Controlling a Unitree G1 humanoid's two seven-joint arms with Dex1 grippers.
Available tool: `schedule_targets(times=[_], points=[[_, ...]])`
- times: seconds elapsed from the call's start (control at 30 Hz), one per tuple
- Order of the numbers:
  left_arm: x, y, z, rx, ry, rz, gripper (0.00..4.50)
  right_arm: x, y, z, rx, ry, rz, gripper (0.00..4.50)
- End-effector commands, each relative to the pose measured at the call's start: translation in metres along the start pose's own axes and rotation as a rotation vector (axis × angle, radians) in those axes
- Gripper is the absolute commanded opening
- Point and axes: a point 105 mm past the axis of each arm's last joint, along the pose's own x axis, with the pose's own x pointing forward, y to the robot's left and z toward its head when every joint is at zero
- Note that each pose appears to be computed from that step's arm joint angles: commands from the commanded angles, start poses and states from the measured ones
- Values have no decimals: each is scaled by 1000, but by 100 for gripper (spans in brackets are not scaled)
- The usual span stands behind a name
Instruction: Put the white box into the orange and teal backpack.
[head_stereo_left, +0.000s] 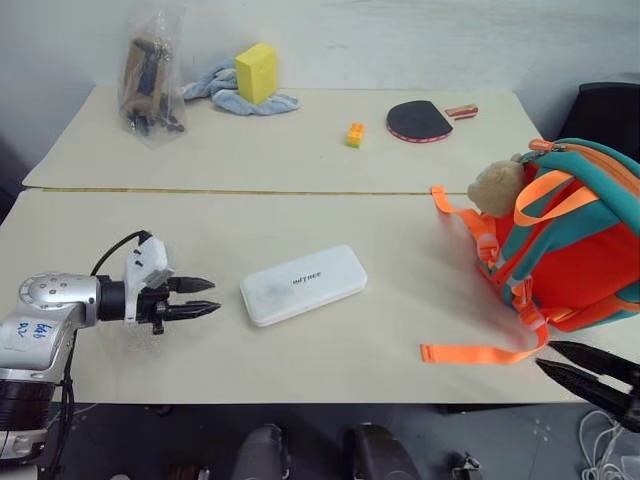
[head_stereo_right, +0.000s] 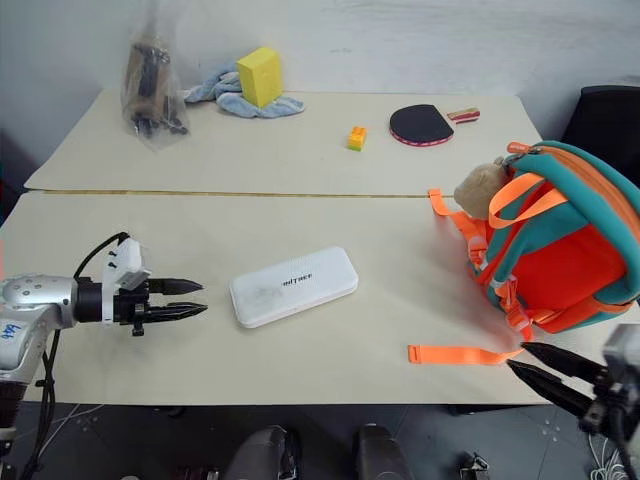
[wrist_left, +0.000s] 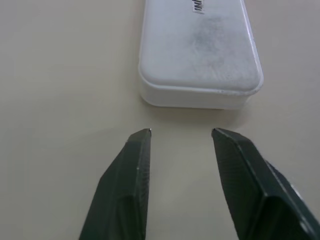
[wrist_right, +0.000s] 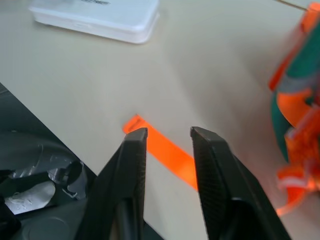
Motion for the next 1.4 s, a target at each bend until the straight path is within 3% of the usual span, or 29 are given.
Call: schedule_targets(times=[0.03, 0.07, 0.13, 0.37, 0.7, 1.23, 1.4], points=[[20, -4, 4, 94, -14, 11, 87, 46, 10, 11, -56, -48, 60, 21], [26, -7, 5, 104, -27, 4, 59, 60, 12, 15, -69, -73, 79, 0], [33, -6, 6, 112, -35, 28, 2, 82, 11, 20, -83, -93, 83, 0], [34, 3, 4, 94, -12, 105, 2, 150, -8, 29, -156, -97, -3, 0], [42, 5, 12, 43, -74, 126, 2, 212, -43, 22, -176, -56, -100, 0], [67, 19, 29, 43, -142, 94, 2, 215, -7, 24, -201, -74, 66, 0], [78, 38, 45, 92, -150, 105, 2, 200, -22, 22, -209, -60, 3, 0]])
